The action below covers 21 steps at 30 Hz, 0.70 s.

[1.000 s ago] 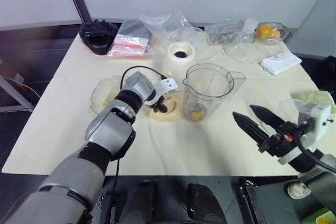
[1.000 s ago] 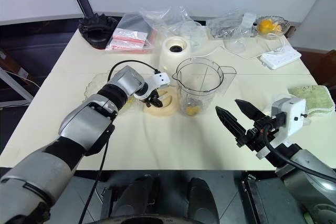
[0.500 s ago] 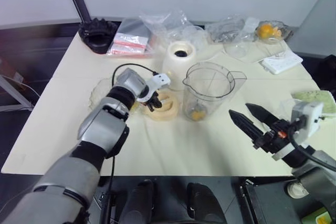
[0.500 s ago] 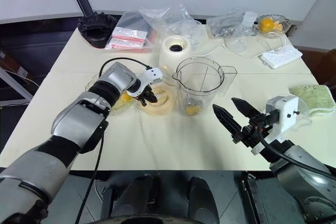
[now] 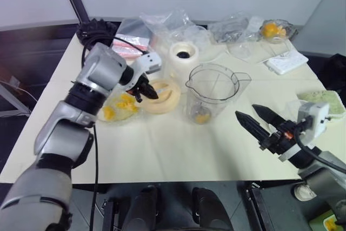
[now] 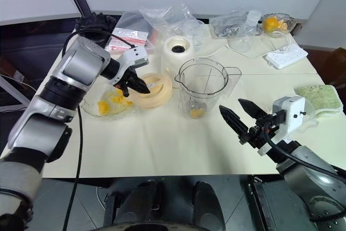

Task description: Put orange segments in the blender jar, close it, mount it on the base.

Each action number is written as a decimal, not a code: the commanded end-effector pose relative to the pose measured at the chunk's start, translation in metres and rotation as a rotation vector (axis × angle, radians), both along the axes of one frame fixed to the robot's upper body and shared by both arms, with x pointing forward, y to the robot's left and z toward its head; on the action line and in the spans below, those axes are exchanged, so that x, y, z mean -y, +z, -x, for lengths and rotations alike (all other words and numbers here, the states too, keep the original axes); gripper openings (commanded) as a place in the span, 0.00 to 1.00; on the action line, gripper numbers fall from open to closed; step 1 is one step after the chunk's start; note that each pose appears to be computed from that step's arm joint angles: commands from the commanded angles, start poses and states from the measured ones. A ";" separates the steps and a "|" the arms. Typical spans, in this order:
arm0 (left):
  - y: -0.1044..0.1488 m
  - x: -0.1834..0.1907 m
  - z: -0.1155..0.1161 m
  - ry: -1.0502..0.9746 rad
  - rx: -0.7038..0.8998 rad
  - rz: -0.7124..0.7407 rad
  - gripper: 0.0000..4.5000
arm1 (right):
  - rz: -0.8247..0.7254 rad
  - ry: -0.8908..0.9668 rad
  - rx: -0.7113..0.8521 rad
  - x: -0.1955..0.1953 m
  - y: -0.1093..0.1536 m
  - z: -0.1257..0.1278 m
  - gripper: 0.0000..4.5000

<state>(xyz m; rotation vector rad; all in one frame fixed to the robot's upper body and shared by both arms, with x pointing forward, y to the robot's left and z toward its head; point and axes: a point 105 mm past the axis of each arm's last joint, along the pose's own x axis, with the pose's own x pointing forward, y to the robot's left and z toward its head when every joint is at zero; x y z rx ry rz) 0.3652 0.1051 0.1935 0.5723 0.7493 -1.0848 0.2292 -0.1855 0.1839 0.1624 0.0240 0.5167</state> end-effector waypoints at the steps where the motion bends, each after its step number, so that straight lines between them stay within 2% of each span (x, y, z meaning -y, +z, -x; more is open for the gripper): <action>1: 0.032 0.001 0.006 -0.047 0.089 0.011 0.05 | 0.005 -0.001 0.035 0.002 0.006 -0.001 0.79; 6: 0.070 -0.014 -0.002 -0.058 0.219 -0.023 0.05 | 0.013 -0.006 0.030 0.005 0.003 -0.002 0.79; 9: 0.131 -0.012 -0.011 -0.091 0.371 0.015 0.05 | 0.016 -0.010 0.027 0.007 0.001 -0.004 0.79; 12: 0.171 0.015 -0.017 -0.136 0.439 0.132 0.05 | 0.025 -0.045 0.049 0.011 0.001 -0.012 0.79; 16: 0.182 0.051 -0.021 -0.209 0.437 0.217 0.05 | 0.052 -0.120 0.090 0.019 0.005 -0.025 0.79; 21: 0.162 0.104 -0.015 -0.378 0.368 0.264 0.05 | 0.063 -0.182 0.152 0.021 0.017 -0.035 0.79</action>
